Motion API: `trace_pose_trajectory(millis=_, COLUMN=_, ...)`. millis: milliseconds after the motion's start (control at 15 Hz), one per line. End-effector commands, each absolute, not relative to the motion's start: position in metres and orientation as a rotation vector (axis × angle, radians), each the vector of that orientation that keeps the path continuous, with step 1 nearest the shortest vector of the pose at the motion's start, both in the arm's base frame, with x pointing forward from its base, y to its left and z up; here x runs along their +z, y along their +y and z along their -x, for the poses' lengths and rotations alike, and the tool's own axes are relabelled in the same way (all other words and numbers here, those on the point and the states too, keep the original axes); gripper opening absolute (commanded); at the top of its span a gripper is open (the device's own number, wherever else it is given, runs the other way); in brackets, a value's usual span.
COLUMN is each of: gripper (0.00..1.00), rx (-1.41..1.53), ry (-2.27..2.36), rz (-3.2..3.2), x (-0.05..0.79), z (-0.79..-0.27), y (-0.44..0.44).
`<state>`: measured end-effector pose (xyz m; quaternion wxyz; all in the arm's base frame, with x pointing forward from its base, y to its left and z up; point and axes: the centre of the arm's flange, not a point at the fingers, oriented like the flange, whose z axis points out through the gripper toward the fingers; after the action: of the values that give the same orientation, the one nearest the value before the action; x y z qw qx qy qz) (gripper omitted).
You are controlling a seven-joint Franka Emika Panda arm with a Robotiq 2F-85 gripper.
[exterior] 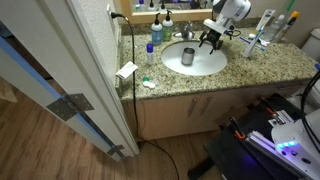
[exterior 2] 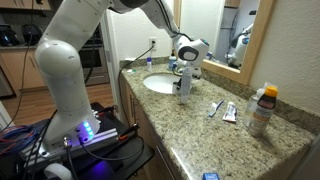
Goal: Knock over the cup in the sink
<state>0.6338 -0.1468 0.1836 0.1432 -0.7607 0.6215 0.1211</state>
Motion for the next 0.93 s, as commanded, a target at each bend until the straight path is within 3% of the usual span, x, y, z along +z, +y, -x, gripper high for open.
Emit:
trace_pose_trajectory(millis=0, gripper=1.00, rx=0.354, ry=1.809, rz=2.181, x=0.179, z=-0.637, y=-0.147)
trace_pose_trajectory(millis=533, gripper=1.00, rx=0.368, ry=1.846, rz=2.169, x=0.141, z=-0.650, y=-0.134)
trace_pose_trajectory(millis=867, gripper=1.00, rx=0.363, ry=1.608, rz=2.153, x=0.146, z=-0.645, y=-0.108)
